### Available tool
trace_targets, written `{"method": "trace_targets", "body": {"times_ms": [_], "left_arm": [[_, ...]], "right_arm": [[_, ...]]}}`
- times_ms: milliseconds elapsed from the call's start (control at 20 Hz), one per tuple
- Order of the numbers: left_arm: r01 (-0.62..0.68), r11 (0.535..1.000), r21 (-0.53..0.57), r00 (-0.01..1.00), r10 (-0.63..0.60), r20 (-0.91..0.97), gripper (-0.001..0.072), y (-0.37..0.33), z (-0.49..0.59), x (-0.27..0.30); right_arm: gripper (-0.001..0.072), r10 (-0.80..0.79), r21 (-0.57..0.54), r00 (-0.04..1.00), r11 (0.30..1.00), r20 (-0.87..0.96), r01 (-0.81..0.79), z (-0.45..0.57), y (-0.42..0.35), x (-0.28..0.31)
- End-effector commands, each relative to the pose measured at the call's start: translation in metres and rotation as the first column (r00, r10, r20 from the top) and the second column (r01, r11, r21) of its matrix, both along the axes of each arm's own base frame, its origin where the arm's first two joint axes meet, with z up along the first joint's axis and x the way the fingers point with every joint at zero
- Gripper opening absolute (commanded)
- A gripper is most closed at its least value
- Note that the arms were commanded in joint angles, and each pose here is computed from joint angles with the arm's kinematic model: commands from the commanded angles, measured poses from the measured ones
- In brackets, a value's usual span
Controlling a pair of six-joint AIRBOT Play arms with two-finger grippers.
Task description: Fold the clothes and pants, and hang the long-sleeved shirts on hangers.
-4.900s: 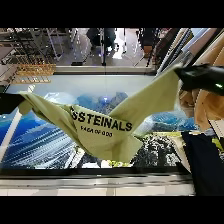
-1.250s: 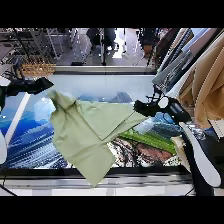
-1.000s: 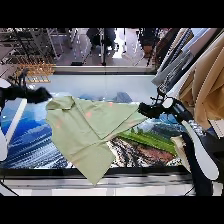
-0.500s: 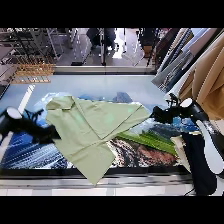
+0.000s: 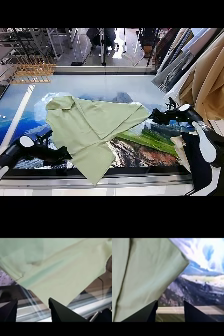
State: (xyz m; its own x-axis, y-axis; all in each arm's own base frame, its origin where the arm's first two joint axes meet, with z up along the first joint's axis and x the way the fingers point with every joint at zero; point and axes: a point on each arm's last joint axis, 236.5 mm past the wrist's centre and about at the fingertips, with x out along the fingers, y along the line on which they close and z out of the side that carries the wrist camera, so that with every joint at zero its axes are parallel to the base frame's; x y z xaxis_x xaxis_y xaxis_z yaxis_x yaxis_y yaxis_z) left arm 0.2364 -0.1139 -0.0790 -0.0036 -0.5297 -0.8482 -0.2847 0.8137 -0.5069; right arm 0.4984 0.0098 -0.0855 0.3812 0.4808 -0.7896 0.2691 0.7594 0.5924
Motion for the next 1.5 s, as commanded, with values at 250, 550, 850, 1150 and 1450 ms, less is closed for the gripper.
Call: {"method": "trace_targets", "body": {"times_ms": [250, 550, 850, 1150, 1450], "left_arm": [[-0.043, 0.999, 0.027, 0.999, 0.043, -0.025, 0.0421, -0.010, -0.024, 0.002], [-0.025, 0.999, 0.033, 0.997, 0.027, -0.066, 0.0340, -0.018, -0.041, -0.002], [-0.006, 1.000, 0.017, 1.000, 0.006, -0.017, 0.0014, -0.022, -0.037, 0.005], [0.023, 0.989, -0.143, 0.910, 0.039, 0.412, 0.0012, 0.001, 0.111, 0.093], [0.017, 0.914, -0.406, 0.219, 0.392, 0.893, 0.0010, 0.095, 0.468, 0.119]], "right_arm": [[0.0358, -0.058, -0.009, 0.992, 0.998, 0.109, 0.060, -0.014, -0.010, 0.031], [0.0331, -0.087, -0.013, 0.986, 0.996, 0.139, 0.089, -0.011, -0.014, 0.040], [0.0016, -0.108, 0.048, 0.988, 0.994, 0.114, 0.103, -0.024, 0.001, 0.042], [0.0018, 0.189, 0.025, 0.958, 0.980, 0.217, -0.199, 0.089, 0.034, 0.018], [0.0018, 0.433, -0.226, 0.724, 0.901, 0.537, -0.371, 0.356, 0.073, -0.087]]}}
